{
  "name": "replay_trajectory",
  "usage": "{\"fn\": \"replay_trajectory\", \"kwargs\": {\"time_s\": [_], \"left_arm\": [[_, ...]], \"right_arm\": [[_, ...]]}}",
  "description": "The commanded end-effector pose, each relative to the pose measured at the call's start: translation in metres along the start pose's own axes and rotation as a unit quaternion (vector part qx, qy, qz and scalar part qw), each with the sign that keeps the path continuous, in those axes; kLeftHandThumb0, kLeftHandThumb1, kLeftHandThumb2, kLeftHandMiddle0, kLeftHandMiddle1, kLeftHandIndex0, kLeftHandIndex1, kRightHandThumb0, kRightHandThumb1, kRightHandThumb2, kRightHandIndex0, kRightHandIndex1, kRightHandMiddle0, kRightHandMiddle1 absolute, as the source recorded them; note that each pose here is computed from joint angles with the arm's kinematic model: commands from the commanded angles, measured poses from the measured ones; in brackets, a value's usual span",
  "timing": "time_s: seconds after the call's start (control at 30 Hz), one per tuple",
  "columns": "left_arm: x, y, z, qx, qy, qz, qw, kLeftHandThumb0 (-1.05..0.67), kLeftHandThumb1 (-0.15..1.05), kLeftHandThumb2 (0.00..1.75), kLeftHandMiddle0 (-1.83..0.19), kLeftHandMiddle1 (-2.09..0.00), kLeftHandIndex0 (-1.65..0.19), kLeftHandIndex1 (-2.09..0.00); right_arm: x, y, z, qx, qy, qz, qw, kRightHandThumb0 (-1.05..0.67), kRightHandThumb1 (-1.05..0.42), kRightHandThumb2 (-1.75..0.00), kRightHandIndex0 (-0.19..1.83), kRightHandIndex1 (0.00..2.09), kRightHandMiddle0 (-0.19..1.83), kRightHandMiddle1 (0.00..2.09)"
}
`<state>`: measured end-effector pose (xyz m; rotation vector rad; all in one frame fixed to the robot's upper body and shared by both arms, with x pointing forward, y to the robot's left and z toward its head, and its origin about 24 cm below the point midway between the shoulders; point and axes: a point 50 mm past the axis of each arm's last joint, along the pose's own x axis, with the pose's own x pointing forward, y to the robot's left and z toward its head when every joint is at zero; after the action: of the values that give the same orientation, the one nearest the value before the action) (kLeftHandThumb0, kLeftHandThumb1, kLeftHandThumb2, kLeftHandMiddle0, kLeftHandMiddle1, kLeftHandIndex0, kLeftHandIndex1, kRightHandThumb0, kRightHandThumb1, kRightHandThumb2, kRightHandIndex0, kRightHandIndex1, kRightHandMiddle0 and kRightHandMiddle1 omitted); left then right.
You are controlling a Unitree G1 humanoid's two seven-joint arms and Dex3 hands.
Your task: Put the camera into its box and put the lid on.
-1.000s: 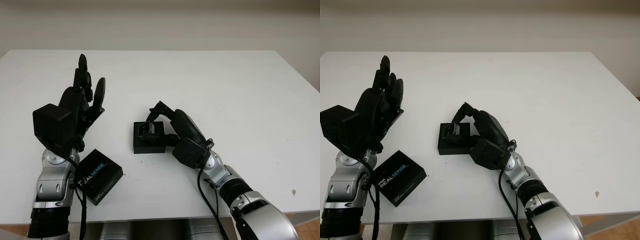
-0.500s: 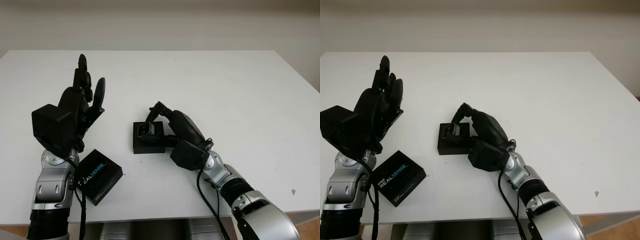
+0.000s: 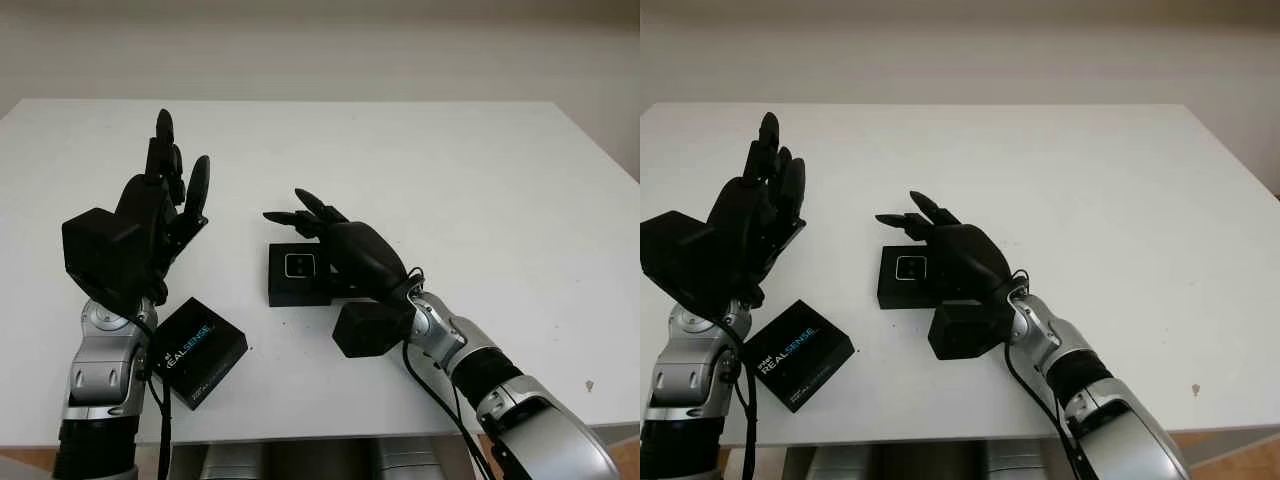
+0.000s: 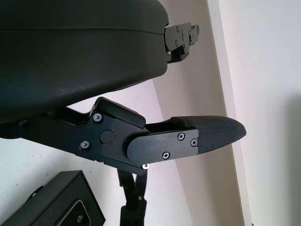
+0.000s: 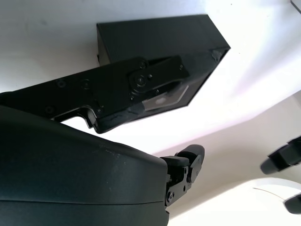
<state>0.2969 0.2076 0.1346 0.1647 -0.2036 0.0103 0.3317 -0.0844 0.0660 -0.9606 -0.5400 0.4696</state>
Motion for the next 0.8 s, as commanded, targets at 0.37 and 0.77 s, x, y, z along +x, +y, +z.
{"fn": "replay_trajectory", "kwargs": {"time_s": [0.37,0.77], "left_arm": [[0.004,0.005,0.009,0.017,-0.020,-0.005,1.000,-0.81,1.05,0.58,0.19,0.00,0.19,0.00],[-0.011,0.030,0.037,0.123,-0.057,-0.037,0.990,-0.87,1.05,0.54,0.19,0.00,0.19,0.00]], "right_arm": [[-0.001,-0.051,0.012,0.012,-0.023,-0.038,0.999,-0.80,-1.05,-0.38,-0.15,0.02,-0.12,0.07],[-0.008,-0.098,0.011,0.248,0.022,-0.068,0.966,-0.76,-1.05,-0.49,-0.17,0.02,-0.14,0.05]]}}
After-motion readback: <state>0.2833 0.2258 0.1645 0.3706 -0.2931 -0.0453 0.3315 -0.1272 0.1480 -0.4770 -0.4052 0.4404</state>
